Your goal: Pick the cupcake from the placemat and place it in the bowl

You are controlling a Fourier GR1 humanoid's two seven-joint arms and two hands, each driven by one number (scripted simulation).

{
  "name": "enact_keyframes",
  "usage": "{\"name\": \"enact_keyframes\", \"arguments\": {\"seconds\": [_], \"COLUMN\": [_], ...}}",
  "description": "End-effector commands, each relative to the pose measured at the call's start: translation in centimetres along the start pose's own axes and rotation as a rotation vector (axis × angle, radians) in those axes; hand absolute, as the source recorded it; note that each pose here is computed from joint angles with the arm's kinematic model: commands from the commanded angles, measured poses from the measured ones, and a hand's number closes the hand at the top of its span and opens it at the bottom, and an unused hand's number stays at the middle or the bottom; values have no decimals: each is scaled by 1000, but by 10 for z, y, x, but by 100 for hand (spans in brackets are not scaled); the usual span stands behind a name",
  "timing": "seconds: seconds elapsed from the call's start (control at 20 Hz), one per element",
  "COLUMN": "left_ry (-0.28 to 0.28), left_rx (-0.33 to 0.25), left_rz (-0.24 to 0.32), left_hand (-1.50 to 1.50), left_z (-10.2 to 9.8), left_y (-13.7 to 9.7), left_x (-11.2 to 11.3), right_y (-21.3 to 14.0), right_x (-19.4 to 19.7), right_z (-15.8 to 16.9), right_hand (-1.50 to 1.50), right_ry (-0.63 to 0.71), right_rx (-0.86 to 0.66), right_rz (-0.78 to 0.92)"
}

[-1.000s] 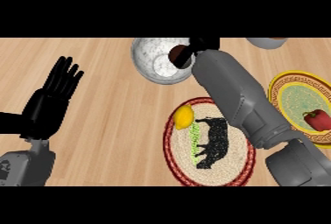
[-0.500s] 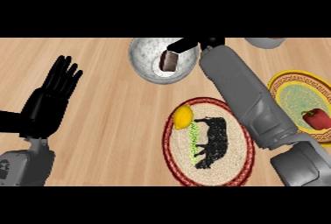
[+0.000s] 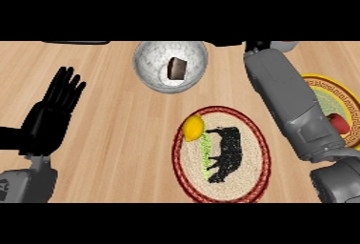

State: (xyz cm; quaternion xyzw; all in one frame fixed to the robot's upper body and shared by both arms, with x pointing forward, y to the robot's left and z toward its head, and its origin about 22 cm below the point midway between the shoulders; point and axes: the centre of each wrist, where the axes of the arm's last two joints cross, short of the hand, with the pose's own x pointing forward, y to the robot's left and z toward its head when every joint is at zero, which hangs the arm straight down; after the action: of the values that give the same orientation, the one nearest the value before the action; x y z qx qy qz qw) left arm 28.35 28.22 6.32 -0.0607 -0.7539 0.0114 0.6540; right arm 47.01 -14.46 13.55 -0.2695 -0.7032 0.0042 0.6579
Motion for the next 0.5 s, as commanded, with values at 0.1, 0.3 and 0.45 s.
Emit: {"name": "enact_keyframes", "arguments": {"seconds": [0.1, 0.3, 0.45], "left_ry": [18, 16, 27], "left_rx": [30, 55, 58], "left_rz": [-14, -13, -9], "left_hand": [0, 0, 0], "left_z": [1, 28, 22], "left_y": [9, 0, 29], "left_x": [4, -8, -10], "right_y": [-51, -71, -95], "right_x": [-33, -73, -91], "right_z": [-21, -14, -9], "right_hand": [-150, -150, -150], "right_ry": [52, 45, 37], "right_rx": [-19, 19, 53], "right_rz": [-26, -30, -53]}}
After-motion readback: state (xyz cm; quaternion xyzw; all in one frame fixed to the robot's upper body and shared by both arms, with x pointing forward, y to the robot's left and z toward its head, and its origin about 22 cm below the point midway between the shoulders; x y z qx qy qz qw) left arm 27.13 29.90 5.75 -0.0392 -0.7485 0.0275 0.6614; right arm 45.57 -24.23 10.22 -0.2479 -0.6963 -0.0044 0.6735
